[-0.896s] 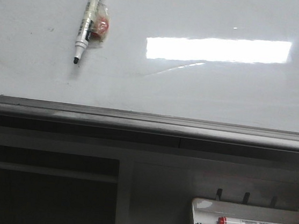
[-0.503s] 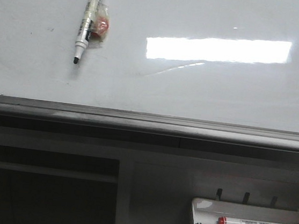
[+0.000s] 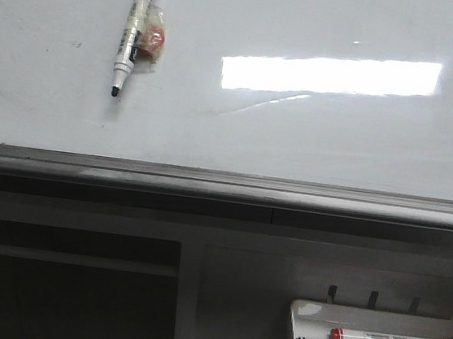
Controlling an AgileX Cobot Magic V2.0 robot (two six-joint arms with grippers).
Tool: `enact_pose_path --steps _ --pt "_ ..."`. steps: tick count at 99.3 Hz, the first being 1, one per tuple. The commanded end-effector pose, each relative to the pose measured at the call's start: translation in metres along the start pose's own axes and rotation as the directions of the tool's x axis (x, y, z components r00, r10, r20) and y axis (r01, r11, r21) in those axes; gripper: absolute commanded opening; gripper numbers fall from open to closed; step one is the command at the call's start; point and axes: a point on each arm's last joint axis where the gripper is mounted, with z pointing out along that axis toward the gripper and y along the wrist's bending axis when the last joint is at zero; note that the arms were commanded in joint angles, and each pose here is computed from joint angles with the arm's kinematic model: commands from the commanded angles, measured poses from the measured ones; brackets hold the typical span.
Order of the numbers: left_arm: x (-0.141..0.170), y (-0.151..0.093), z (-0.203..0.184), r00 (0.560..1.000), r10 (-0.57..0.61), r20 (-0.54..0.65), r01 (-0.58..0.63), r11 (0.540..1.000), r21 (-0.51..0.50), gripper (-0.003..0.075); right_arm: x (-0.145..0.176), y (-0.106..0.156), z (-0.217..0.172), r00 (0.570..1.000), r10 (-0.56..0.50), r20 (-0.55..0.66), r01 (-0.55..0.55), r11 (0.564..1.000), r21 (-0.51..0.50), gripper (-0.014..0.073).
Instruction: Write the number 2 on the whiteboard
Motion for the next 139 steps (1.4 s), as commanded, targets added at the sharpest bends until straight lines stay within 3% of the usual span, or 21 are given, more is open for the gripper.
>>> enact_pose_path --steps 1,12,17,21,27,34,41,42,50,55,62,68,77,81,86,92,101,107,112,125,139 --pt "-0.003 0.001 -0.001 0.997 -0.014 0.080 0.015 1.000 -0.012 -0.0020 0.005 -0.001 0.001 1.000 -0.004 0.019 0.004 1.000 0.004 -0.0071" --pt "-0.006 0.001 -0.001 0.993 -0.024 0.112 0.026 1.000 -0.015 -0.0020 -0.002 0.001 0.001 0.995 -0.011 0.101 0.012 1.000 -0.007 -0.0071" --pt "-0.010 0.000 -0.002 0.979 -0.138 0.151 0.137 0.990 0.017 -0.0020 -0.009 0.002 0.000 0.984 0.023 0.178 -0.018 0.999 -0.030 -0.0071" --pt "-0.013 -0.001 -0.002 0.938 -0.297 0.177 0.290 0.955 0.067 -0.0020 -0.014 0.004 -0.001 0.967 0.114 0.227 -0.101 0.993 -0.066 -0.0071" --pt "-0.017 -0.003 -0.003 0.835 -0.519 0.185 0.499 0.855 0.142 -0.0020 -0.022 0.004 -0.004 0.917 0.268 0.296 -0.241 0.962 -0.125 -0.0071" --pt "-0.020 -0.001 -0.004 0.732 -0.653 0.197 0.626 0.757 0.185 -0.0020 -0.028 0.002 -0.006 0.829 0.451 0.330 -0.410 0.892 -0.188 -0.0071" --pt "-0.024 0.001 -0.005 0.613 -0.763 0.204 0.730 0.646 0.223 -0.0020 -0.029 0.000 -0.006 0.732 0.607 0.310 -0.559 0.795 -0.236 -0.0071" --pt "-0.024 0.001 -0.005 0.593 -0.780 0.200 0.745 0.626 0.230 -0.0020 -0.029 -0.001 -0.006 0.702 0.646 0.299 -0.597 0.763 -0.247 -0.0071" --pt "-0.024 0.000 -0.005 0.508 -0.844 0.173 0.804 0.536 0.258 -0.0020 -0.028 -0.001 -0.006 0.617 0.742 0.264 -0.690 0.671 -0.272 -0.0071" --pt "-0.027 0.000 -0.006 0.488 -0.856 0.171 0.813 0.517 0.269 -0.0020 -0.028 -0.002 -0.006 0.575 0.780 0.245 -0.728 0.625 -0.283 -0.0071" --pt "-0.037 -0.001 -0.011 0.527 -0.830 0.181 0.778 0.557 0.290 -0.0020 -0.034 0.002 -0.008 0.586 0.781 0.216 -0.723 0.624 -0.298 -0.0071" --pt "-0.055 -0.002 -0.020 0.646 -0.724 0.242 0.663 0.689 0.293 -0.0020 -0.043 0.008 -0.013 0.640 0.747 0.179 -0.683 0.660 -0.312 -0.0070" --pt "-0.090 -0.002 -0.035 0.823 -0.450 0.348 0.395 0.892 0.220 -0.0020 -0.068 0.019 -0.029 0.770 0.617 0.163 -0.540 0.766 -0.348 -0.0025" --pt "-0.103 -0.003 -0.037 0.887 -0.308 0.344 0.266 0.950 0.164 -0.0019 -0.077 0.022 -0.035 0.817 0.550 0.174 -0.468 0.808 -0.357 0.0015" --pt "-0.120 -0.003 -0.037 0.938 -0.170 0.301 0.141 0.983 0.117 -0.0003 -0.090 0.025 -0.044 0.850 0.489 0.196 -0.397 0.839 -0.372 0.0094" --pt "-0.140 -0.002 -0.030 0.975 -0.082 0.208 0.062 0.993 0.100 0.0065 -0.104 0.028 -0.050 0.874 0.439 0.209 -0.341 0.860 -0.380 0.0205" --pt "-0.161 -0.004 -0.005 0.996 -0.081 0.034 0.075 0.987 0.143 0.0277 -0.121 0.032 -0.052 0.909 0.369 0.192 -0.277 0.881 -0.383 0.0370" --pt "-0.168 -0.006 0.016 0.990 -0.118 -0.073 0.130 0.975 0.182 0.0413 -0.128 0.035 -0.050 0.930 0.327 0.166 -0.246 0.891 -0.382 0.0415" --pt "-0.175 -0.010 0.033 0.981 -0.139 -0.135 0.167 0.961 0.220 0.0466 -0.133 0.037 -0.047 0.945 0.293 0.147 -0.220 0.899 -0.379 0.0421" --pt "-0.183 -0.030 0.074 0.973 -0.055 -0.223 0.135 0.924 0.359 0.0431 -0.141 0.038 -0.040 0.957 0.269 0.112 -0.210 0.904 -0.373 0.0421" --pt "-0.190 -0.052 0.111 0.973 -0.046 -0.225 0.134 0.909 0.395 0.0407 -0.142 0.038 -0.039 0.958 0.265 0.105 -0.209 0.904 -0.372 0.0421"
